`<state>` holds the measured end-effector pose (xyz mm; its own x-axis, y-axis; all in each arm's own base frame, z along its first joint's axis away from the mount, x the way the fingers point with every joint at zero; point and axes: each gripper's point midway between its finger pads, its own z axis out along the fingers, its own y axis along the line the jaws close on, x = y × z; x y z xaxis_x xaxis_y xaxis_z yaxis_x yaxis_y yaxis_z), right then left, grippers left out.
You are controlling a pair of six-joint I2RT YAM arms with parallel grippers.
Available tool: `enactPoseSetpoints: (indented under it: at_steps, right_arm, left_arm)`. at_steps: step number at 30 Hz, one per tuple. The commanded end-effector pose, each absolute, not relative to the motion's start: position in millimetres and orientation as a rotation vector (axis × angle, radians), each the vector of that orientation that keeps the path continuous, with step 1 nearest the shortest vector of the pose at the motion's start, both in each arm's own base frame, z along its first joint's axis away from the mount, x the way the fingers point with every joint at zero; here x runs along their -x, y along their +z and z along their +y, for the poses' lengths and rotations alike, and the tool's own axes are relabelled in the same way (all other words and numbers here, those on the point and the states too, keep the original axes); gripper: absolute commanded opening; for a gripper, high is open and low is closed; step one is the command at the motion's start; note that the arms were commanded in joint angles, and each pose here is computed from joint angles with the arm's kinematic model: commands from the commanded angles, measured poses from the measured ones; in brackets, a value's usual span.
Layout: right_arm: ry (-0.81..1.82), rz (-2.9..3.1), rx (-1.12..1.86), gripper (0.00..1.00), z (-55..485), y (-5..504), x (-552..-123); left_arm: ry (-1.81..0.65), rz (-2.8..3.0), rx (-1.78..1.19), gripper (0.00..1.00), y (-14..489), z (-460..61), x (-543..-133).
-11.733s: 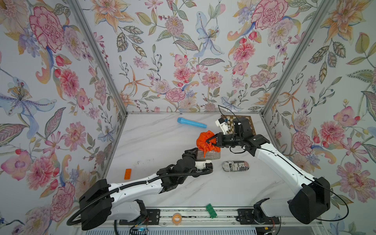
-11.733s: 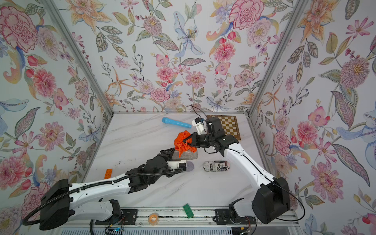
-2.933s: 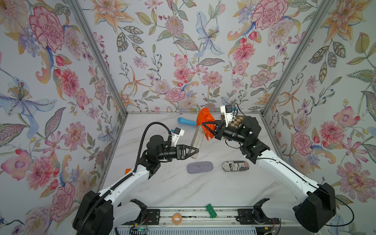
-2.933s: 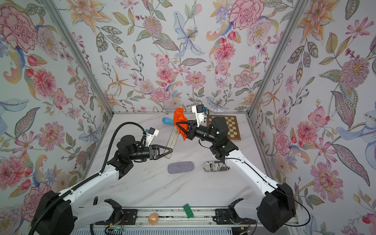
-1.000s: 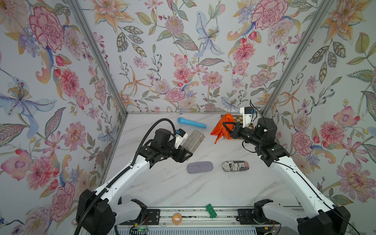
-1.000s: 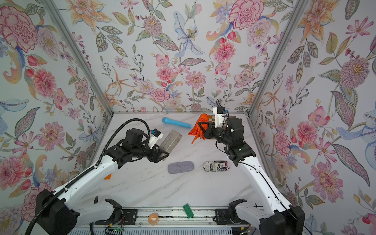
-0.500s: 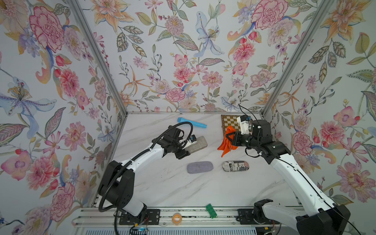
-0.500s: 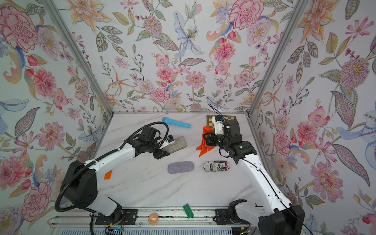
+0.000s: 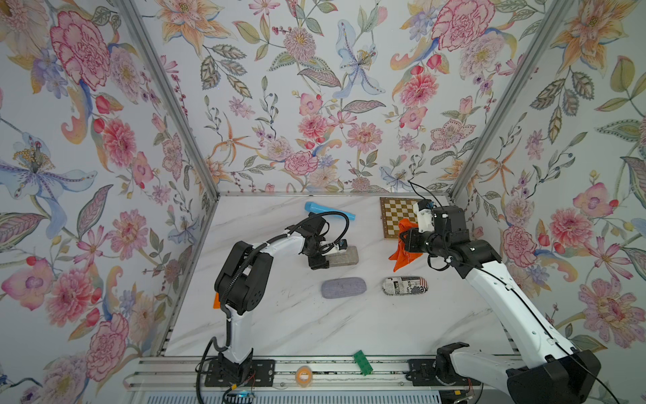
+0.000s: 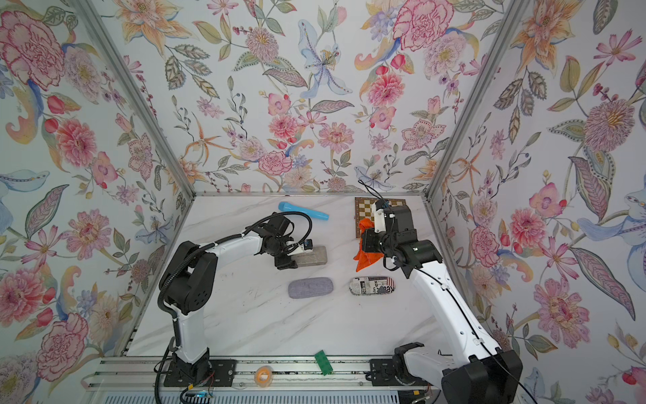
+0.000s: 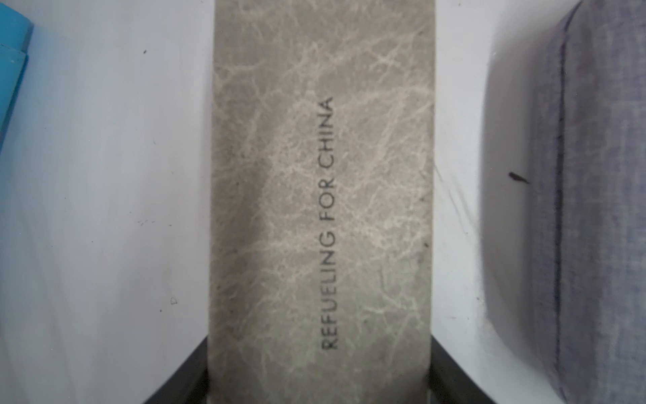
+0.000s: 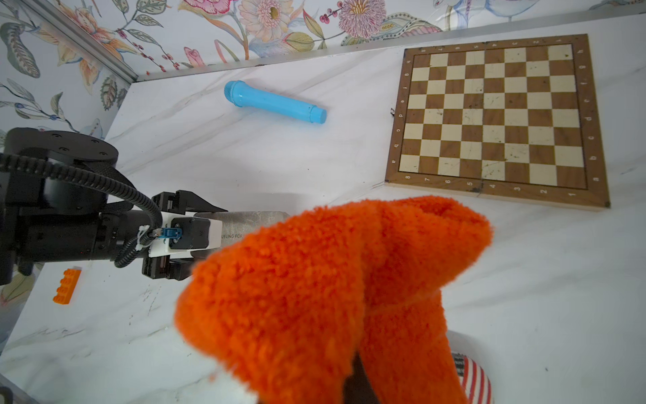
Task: Wipe the eyeglass case
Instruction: Place the eyeglass case at the center of the board.
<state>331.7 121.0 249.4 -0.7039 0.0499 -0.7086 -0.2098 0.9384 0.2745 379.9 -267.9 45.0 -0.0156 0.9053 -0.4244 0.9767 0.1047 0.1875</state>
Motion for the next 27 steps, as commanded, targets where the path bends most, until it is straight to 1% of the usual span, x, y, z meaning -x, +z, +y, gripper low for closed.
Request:
enactPoseSetpoints:
  at_steps: [1, 7, 11, 14, 19, 20, 23, 24, 26, 27]
  right_arm:
    - [0.353, 2.316, 0.102, 0.0, 106, 253, -338]
    - [0.16, 2.328, 0.029, 0.0, 70, 248, -345]
    - [0.026, 2.383, -0.026, 0.0, 39, 230, -348]
    - [-0.011, 2.424, -0.09, 0.0, 18, 220, -347]
    - [-0.12, 2.448, -0.106, 0.0, -9, 216, -347]
    - [-0.159, 2.452, -0.109, 0.0, -15, 216, -348]
    - [-0.232, 2.477, -0.104, 0.0, -23, 210, -351]
    - [-0.258, 2.49, -0.104, 0.0, -26, 207, -352]
    - [-0.312, 2.516, -0.097, 0.0, -32, 200, -352]
    - [-0.339, 2.527, -0.096, 0.0, -35, 197, -353]
  left_arm:
    - [-0.232, 1.923, -1.844, 0.52, 51, -270, -393]
    - [-0.247, 1.962, -1.869, 0.53, 31, -268, -395]
    - [-0.265, 1.974, -1.865, 0.54, 24, -268, -396]
    - [-0.305, 1.982, -1.85, 0.57, 24, -272, -395]
    - [-0.316, 1.987, -1.845, 0.68, 25, -272, -394]
    - [-0.32, 1.986, -1.839, 0.74, 26, -273, -394]
    - [-0.328, 1.983, -1.82, 0.78, 28, -274, -396]
    - [-0.327, 1.984, -1.814, 0.83, 29, -274, -397]
    - [-0.322, 1.985, -1.798, 0.99, 30, -273, -399]
    - [-0.311, 1.981, -1.789, 0.99, 31, -272, -401]
